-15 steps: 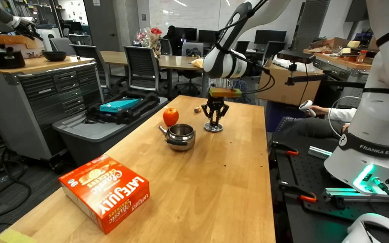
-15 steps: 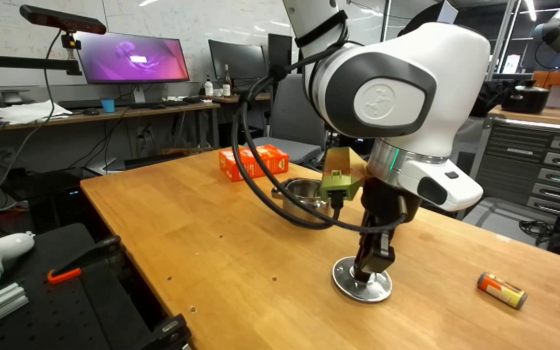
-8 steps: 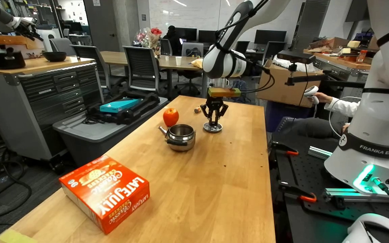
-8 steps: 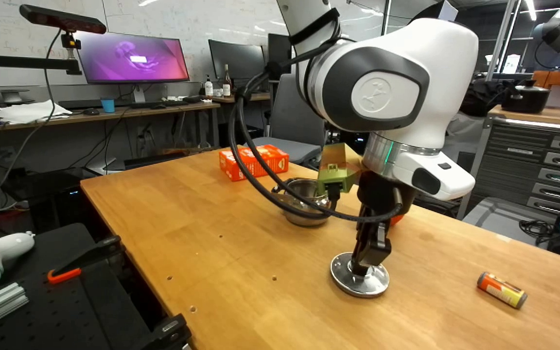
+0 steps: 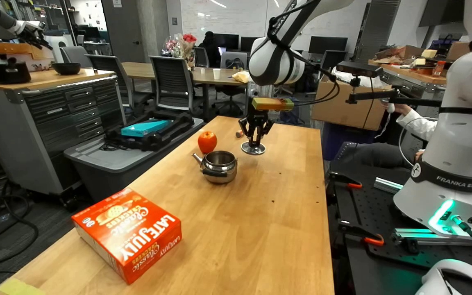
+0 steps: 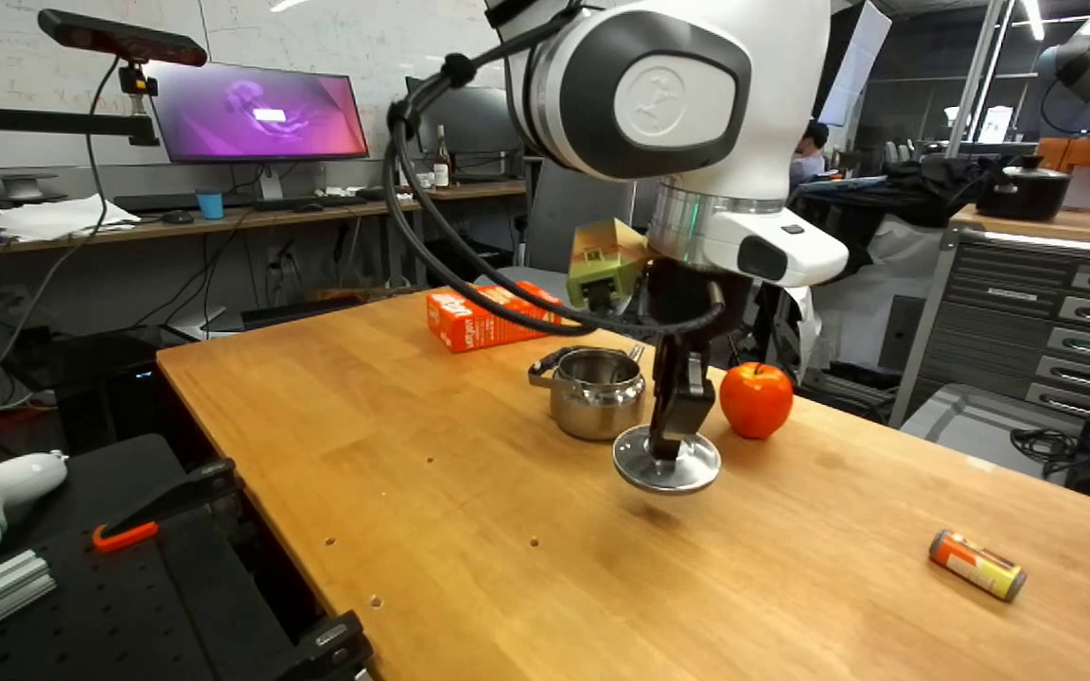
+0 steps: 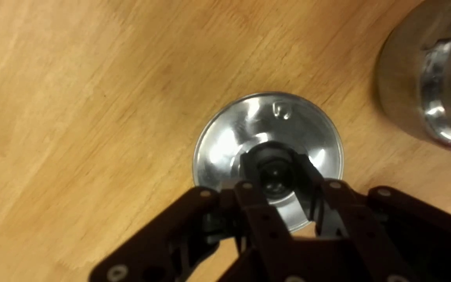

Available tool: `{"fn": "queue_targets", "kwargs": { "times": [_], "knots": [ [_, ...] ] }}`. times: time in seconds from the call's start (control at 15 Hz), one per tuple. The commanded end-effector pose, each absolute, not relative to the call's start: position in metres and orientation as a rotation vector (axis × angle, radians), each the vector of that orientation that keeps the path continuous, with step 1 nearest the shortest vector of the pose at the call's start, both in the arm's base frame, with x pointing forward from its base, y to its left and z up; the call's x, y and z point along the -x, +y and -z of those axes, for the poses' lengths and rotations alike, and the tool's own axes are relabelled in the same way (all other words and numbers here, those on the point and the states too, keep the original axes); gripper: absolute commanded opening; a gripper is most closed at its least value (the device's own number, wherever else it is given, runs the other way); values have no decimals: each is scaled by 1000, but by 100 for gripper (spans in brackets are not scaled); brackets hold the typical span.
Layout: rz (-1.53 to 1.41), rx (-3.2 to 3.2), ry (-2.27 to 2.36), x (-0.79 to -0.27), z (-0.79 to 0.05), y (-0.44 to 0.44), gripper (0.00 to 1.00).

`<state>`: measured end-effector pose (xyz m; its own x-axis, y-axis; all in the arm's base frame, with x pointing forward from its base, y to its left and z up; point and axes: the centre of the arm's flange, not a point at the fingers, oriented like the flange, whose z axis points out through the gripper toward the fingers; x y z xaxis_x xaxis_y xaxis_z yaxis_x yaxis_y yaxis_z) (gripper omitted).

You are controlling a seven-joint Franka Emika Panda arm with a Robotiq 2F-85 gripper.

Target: Put the lid on the teapot

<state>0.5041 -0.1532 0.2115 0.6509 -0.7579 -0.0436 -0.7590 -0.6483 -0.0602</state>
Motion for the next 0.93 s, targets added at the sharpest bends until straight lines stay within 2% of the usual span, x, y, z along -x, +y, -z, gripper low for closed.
{"fn": "queue_targets", "kwargs": {
  "times": [0.0, 0.4, 0.87],
  "knots": [
    [93, 2806, 1215, -479, -261, -143, 7],
    [204, 2782, 1120, -481, -311, -114, 7],
    [259, 2805, 972, -514, -325, -67, 7]
  ]
}}
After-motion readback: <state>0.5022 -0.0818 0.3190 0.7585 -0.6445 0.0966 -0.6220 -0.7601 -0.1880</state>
